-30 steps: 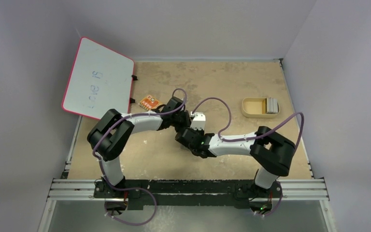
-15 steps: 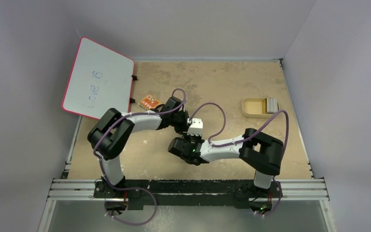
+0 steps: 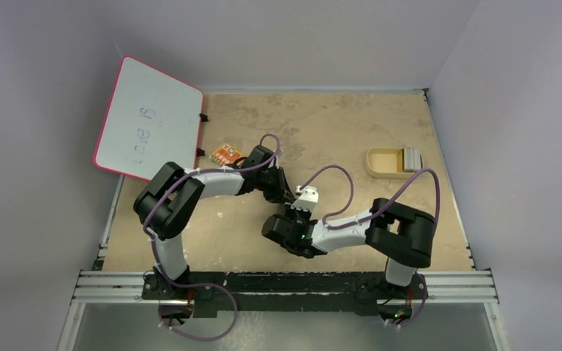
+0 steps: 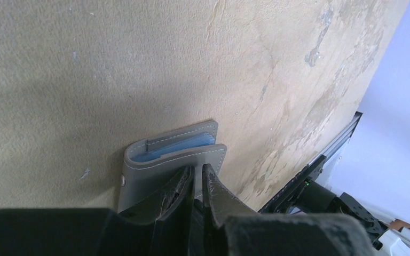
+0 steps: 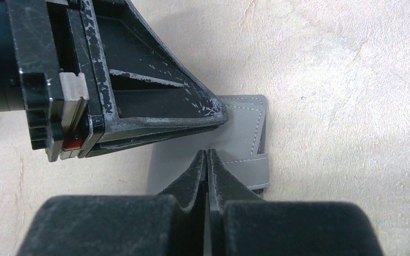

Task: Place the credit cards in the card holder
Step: Close the card holder at the center of the board.

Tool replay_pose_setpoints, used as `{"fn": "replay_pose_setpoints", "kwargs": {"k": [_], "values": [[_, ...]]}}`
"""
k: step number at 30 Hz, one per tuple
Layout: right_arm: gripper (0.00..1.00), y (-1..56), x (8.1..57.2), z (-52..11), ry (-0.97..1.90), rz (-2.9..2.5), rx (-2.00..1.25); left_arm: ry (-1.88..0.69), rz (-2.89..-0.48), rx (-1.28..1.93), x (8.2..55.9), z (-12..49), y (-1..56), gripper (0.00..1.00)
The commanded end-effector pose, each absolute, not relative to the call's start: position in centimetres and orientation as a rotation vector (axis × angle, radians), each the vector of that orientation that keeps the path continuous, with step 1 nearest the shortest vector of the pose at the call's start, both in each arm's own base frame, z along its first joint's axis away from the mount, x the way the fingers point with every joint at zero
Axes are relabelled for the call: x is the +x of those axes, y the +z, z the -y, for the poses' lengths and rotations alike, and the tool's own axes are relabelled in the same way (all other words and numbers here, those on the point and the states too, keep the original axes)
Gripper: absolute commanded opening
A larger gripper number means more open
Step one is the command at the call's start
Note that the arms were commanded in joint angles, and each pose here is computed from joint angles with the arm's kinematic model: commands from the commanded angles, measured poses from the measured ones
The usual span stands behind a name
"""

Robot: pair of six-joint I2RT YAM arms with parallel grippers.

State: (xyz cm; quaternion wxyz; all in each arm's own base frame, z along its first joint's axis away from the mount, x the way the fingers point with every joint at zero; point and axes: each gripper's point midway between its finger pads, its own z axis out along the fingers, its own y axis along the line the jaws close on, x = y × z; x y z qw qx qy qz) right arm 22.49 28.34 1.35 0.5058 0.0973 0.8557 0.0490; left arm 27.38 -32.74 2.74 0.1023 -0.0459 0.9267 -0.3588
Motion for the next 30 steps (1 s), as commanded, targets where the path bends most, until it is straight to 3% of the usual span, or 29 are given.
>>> {"fn": "replay_pose_setpoints", "kwargs": {"k": [1, 15, 22, 30], "values": [[0.00, -10.3, 9.5, -23.2, -0.057, -2.691, -0.133, -0.581, -2.830, -0.236, 28.0, 26.6, -5.3, 0.12], [0.01, -10.6, 9.5, -22.9, -0.157, -2.697, -0.188, -0.598, -2.778, -0.256, 30.1, 27.3, -3.3, 0.12], [0.18, -5.5, 12.9, -24.1, -0.278, -2.555, -0.136, -0.690, -2.624, -0.271, 34.0, 27.3, 4.0, 0.12], [0.37, 5.8, 17.9, -28.6, -0.141, -2.380, -0.116, -0.657, -2.341, -0.309, 38.0, 23.4, 17.1, 0.25]]}}
